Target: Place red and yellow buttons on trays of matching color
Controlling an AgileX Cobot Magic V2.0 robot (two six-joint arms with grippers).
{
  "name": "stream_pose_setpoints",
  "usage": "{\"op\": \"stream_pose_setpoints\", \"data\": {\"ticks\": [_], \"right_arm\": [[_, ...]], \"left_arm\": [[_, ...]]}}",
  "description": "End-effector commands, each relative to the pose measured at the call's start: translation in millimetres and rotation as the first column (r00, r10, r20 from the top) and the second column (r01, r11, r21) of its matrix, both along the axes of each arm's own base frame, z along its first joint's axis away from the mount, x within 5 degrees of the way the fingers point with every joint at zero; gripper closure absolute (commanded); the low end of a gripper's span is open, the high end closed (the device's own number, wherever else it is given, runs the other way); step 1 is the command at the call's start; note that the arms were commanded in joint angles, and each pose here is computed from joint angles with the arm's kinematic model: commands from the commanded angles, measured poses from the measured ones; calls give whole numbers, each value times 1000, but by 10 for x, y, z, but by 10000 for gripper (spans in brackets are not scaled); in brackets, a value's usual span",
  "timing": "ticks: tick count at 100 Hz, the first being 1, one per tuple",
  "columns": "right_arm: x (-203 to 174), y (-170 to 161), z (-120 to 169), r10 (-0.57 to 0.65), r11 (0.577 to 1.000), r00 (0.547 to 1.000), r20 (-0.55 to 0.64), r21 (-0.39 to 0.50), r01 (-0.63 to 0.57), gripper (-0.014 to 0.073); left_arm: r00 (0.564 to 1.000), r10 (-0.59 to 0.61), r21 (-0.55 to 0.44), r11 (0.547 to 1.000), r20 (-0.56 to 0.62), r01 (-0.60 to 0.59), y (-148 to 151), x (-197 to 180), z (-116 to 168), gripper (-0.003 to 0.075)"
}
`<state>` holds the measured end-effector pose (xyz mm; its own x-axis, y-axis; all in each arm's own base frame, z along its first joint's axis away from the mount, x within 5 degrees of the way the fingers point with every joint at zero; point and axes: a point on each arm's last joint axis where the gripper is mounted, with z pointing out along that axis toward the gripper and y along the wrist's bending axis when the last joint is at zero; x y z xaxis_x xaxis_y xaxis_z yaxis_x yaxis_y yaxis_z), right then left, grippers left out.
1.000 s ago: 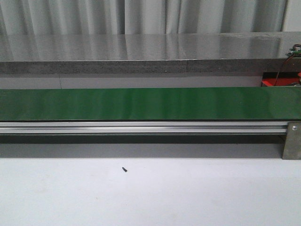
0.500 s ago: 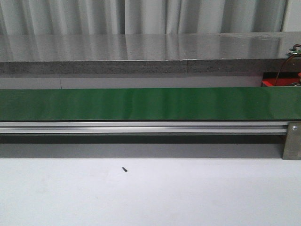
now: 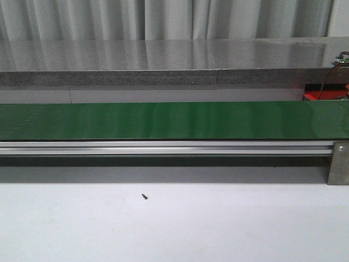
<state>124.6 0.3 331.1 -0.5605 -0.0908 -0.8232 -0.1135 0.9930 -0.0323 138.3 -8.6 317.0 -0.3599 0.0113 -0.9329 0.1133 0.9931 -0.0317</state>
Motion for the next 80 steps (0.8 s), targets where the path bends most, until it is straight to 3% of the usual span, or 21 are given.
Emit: {"op": "stream_pose_setpoints", "data": {"ticks": [1, 16, 63, 72, 80], "right_arm": [[-35, 1, 140, -13, 1000, 995, 101, 1, 13, 458], [-49, 3, 146, -12, 1000, 994, 105, 0, 12, 670], [-49, 6, 146, -11, 1000, 994, 104, 5, 11, 663], [-49, 6, 146, -11, 1000, 994, 104, 5, 11, 663], [-49, 6, 146, -11, 1000, 994, 104, 5, 11, 663]], "left_arm": [[996, 22, -17, 1000, 89, -20, 10, 15, 148, 740], [996, 22, -17, 1000, 89, -20, 10, 15, 148, 740], [995, 25, -17, 1000, 101, -24, 13, 17, 167, 727], [994, 24, -1, 1000, 104, -24, 17, 17, 175, 648], [994, 26, 0, 1000, 110, -26, 19, 18, 184, 496]]}}
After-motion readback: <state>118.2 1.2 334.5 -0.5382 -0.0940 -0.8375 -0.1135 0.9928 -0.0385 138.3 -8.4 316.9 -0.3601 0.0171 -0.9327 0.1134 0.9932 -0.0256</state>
